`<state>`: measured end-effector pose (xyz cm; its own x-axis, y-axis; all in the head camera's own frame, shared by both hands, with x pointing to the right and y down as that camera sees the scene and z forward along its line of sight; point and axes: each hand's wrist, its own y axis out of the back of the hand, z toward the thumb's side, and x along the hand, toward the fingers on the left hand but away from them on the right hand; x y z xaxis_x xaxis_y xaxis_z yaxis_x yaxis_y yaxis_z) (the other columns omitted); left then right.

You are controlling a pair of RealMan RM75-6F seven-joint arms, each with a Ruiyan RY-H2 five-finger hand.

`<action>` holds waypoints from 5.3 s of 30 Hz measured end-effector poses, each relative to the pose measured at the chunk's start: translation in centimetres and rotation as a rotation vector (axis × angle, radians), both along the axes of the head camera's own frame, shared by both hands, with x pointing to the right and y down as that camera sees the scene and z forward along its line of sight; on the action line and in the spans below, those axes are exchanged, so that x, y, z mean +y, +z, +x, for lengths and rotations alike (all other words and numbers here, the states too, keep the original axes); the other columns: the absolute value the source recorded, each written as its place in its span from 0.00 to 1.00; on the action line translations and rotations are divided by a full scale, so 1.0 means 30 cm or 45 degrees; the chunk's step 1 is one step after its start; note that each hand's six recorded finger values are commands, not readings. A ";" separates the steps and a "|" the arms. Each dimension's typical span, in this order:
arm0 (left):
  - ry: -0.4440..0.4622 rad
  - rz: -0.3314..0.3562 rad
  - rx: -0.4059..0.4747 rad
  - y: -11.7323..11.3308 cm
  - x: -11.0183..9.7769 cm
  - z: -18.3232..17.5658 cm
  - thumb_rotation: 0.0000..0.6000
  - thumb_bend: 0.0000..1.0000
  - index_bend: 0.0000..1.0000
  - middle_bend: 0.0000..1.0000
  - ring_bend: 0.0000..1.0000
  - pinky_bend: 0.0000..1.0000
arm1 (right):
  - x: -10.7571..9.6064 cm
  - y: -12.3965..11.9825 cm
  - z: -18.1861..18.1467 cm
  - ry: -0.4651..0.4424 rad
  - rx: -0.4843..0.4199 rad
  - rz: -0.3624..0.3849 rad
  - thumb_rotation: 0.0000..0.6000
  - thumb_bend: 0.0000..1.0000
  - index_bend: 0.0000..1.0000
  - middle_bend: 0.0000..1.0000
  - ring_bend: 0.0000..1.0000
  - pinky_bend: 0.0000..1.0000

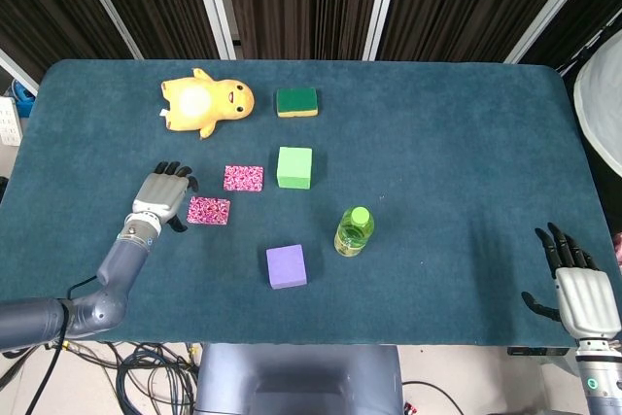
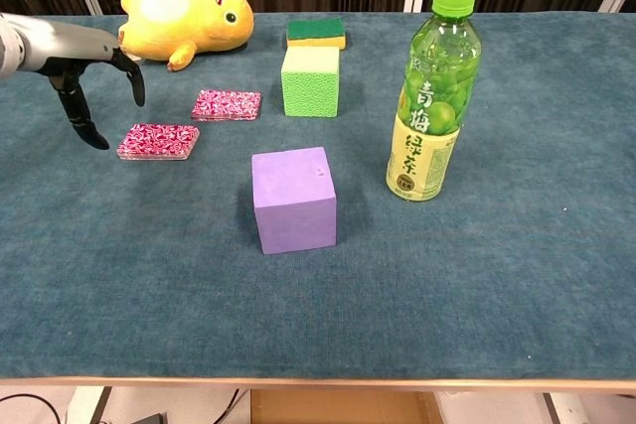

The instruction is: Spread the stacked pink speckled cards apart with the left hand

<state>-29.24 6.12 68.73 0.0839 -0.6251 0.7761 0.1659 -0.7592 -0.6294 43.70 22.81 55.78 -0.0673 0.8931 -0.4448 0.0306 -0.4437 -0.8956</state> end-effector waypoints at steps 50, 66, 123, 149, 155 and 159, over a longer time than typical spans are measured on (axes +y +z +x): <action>0.092 0.007 -0.021 0.102 0.012 0.112 1.00 0.18 0.44 0.20 0.00 0.00 | -0.002 -0.008 0.012 0.011 -0.019 0.001 1.00 0.18 0.00 0.00 0.06 0.21; 0.082 0.009 -0.034 0.101 0.007 0.110 1.00 0.24 0.48 0.23 0.00 0.00 | 0.001 -0.002 0.007 0.005 -0.025 -0.010 1.00 0.18 0.00 0.00 0.06 0.21; 0.176 -0.071 0.021 -0.046 0.237 0.240 1.00 0.26 0.50 0.23 0.00 0.00 | 0.005 -0.028 0.039 0.040 -0.044 0.007 1.00 0.18 0.00 0.01 0.06 0.21; 0.237 -0.007 0.006 -0.041 0.218 0.305 1.00 0.13 0.34 0.19 0.00 0.00 | 0.003 -0.032 0.047 0.057 -0.033 0.017 1.00 0.18 0.00 0.01 0.06 0.21; 0.226 0.059 0.061 -0.111 0.178 0.310 1.00 0.13 0.34 0.19 0.00 0.00 | 0.005 -0.035 0.051 0.062 -0.028 0.015 1.00 0.18 0.00 0.01 0.06 0.21; 0.234 0.150 0.107 -0.189 0.130 0.284 1.00 0.13 0.29 0.18 0.00 0.00 | 0.004 -0.033 0.055 0.065 -0.021 0.010 1.00 0.19 0.00 0.01 0.06 0.21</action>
